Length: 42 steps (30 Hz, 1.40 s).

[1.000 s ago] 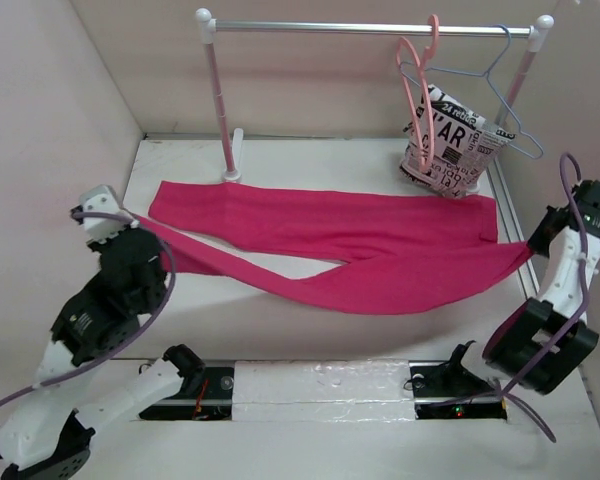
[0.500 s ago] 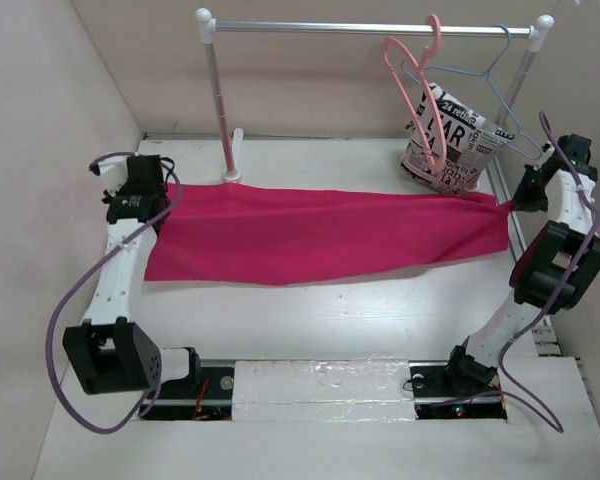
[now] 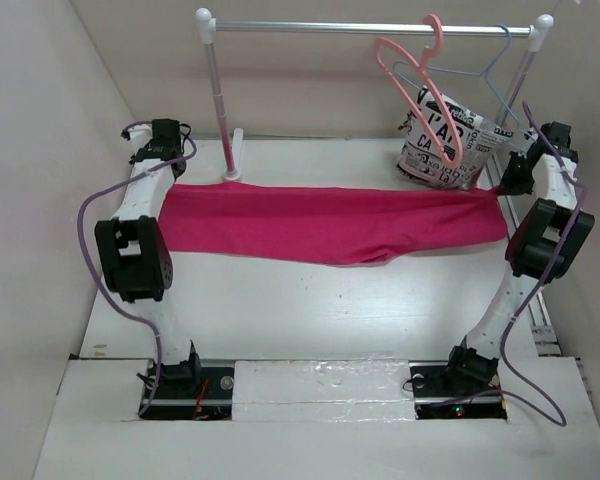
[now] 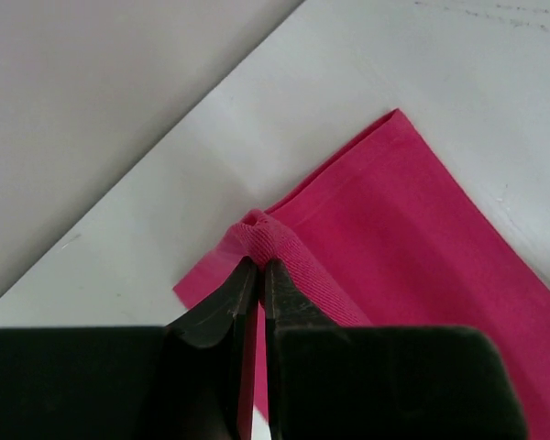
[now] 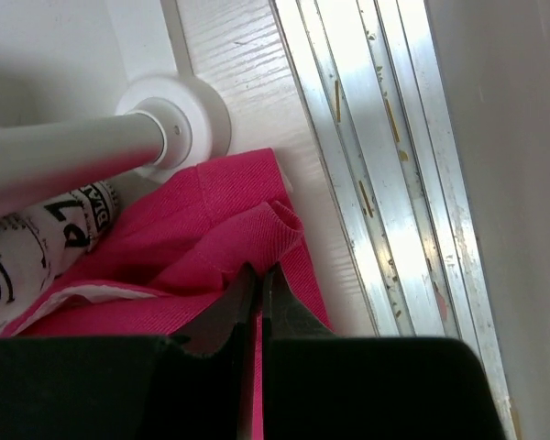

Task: Place the trousers on the hanger
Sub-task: Fold the trousers at the center of the board.

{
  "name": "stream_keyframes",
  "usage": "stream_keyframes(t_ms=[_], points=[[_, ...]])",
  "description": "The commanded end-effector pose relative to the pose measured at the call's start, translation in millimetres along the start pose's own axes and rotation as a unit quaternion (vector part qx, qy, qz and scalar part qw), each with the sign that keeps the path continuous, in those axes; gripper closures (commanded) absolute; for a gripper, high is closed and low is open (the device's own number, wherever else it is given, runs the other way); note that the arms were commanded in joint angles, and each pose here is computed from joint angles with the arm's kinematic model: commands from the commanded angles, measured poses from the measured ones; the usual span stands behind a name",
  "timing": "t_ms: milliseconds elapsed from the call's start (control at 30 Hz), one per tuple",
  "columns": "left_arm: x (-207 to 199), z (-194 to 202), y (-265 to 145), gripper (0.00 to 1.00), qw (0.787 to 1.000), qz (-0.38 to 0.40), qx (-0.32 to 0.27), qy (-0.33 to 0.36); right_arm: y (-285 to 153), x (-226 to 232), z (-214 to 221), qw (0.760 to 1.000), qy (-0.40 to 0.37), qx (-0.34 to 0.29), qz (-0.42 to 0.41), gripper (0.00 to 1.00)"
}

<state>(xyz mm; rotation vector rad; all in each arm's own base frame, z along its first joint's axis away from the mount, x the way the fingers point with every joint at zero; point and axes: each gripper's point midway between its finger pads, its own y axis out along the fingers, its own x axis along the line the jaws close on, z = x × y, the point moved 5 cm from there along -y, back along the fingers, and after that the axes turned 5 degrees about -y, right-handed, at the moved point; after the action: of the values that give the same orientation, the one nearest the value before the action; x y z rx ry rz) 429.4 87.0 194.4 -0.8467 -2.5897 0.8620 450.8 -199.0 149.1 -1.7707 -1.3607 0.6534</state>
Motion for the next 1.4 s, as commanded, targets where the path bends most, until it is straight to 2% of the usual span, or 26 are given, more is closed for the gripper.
stream_keyframes(t_ms=[0,67,100,133,167,200,267,300,367,400,433,500,533,567,600,633,667,700,733,800,833,867,967,1100,1233,1367], points=[[-10.4,-19.3,12.2,1.0,1.0,-0.015,-0.021,-0.003,-13.1,-13.2,-43.4,0.996,-0.013,-0.081,0.021,1.0],[-20.2,-23.6,19.4,1.0,1.0,-0.015,-0.021,-0.006,-9.3,-5.6,-48.4,0.996,-0.008,-0.086,0.006,0.92],[-29.5,-14.9,26.1,0.94,1.0,-0.014,-0.011,0.006,-7.5,-4.3,-50.5,0.996,-0.006,-0.091,0.0,0.74],[-31.9,-22.4,24.5,0.83,1.0,-0.015,-0.018,-0.002,-5.3,4.3,-49.9,0.996,-0.008,-0.091,-0.017,0.64],[-29.3,-19.3,24.1,0.56,1.0,-0.022,-0.01,0.002,-7.1,5.9,-49.3,0.996,-0.009,-0.089,-0.023,0.55],[-25.1,-26.5,19.8,0.43,1.0,-0.015,-0.014,-0.007,-7.7,8.1,-42.2,0.997,-0.008,-0.077,-0.03,0.47],[-19.8,-26.9,15.4,0.22,1.0,0.008,-0.013,-0.012,-11.6,14.2,-35.5,0.996,-0.009,-0.078,-0.05,0.41],[-9.1,-39.2,4.1,0.22,0.999,0.016,-0.022,-0.034,-31.9,18.2,-45.2,0.992,-0.015,-0.113,-0.054,0.4],[-2.4,-27.5,-0.6,0.21,0.998,0.037,-0.003,-0.048,-33.6,25.8,-20.3,0.992,-0.007,-0.103,-0.074,0.36],[5.2,-33.6,-16.6,0.22,0.996,0.052,-0.013,-0.065,-58.9,33.8,-28.9,0.986,-0.02,-0.146,-0.077,0.35],[13.3,-7.2,-13.3,0.22,0.997,0.049,0.014,-0.054,-55.3,36.0,-6.1,0.989,0.0,-0.126,-0.078,0.35],[19.6,2.6,-31.7,0.24,0.992,0.089,0.025,-0.086,-67.8,46.1,2.7,0.985,-0.002,-0.151,-0.085,0.4],[24.3,38.8,-28.3,0.25,0.99,0.1,0.072,-0.073,-80.8,57.1,20.9,0.984,-0.004,-0.155,-0.091,0.44],[25.7,47.7,-31.1,0.26,0.987,0.115,0.079,-0.078,-85.6,62.0,29.0,0.984,-0.006,-0.157,-0.089,0.64],[36.5,72.5,-35.1,0.26,0.983,0.127,0.11,-0.079,-103.2,76.6,41.8,0.98,-0.022,-0.172,-0.095,0.91],[36.7,72.7,-35.1,0.26,0.982,0.127,0.111,-0.079,-103.3,76.8,42.0,0.98,-0.022,-0.172,-0.095,0.91],[39.6,77.8,-38.9,0.26,0.981,0.133,0.117,-0.081,-97.3,80.4,63.0,0.983,-0.023,-0.153,-0.1,1.0],[40.6,83.8,-40.6,0.26,0.979,0.139,0.125,-0.083,-97.9,86.1,72.6,0.982,-0.028,-0.149,-0.111,1.0],[45.4,109.2,-40.0,0.25,0.974,0.14,0.16,-0.084,-99.6,95.3,93.8,0.982,-0.038,-0.133,-0.128,1.0],[41.4,117.8,-41.5,0.24,0.967,0.158,0.179,-0.087,-99.2,101.9,115.3,0.982,-0.045,-0.123,-0.139,1.0],[41.0,130.1,-41.7,0.24,0.962,0.163,0.201,-0.092,-99.6,105.0,125.2,0.979,-0.049,-0.121,-0.154,0.95],[43.0,136.4,-36.5,0.23,0.959,0.158,0.215,-0.097,-94.7,105.1,145.2,0.98,-0.048,-0.106,-0.158,0.72],[41.8,150.4,-26.7,0.2,0.953,0.159,0.237,-0.104,-80.6,120.4,170.2,0.972,-0.059,-0.084,-0.21,0.42],[39.4,156.0,-12.6,0.18,0.952,0.146,0.245,-0.108,-62.2,146.3,192.3,0.962,-0.065,-0.054,-0.258,0.37],[29.3,157.0,-0.3,0.17,0.951,0.144,0.243,-0.121,-50.0,153.5,189.2,0.965,-0.037,-0.059,-0.254,0.31],[19.2,170.7,14.9,0.2,0.944,0.13,0.273,-0.13,-28.2,156.7,183.1,0.964,-0.004,-0.065,-0.256,0.31]])
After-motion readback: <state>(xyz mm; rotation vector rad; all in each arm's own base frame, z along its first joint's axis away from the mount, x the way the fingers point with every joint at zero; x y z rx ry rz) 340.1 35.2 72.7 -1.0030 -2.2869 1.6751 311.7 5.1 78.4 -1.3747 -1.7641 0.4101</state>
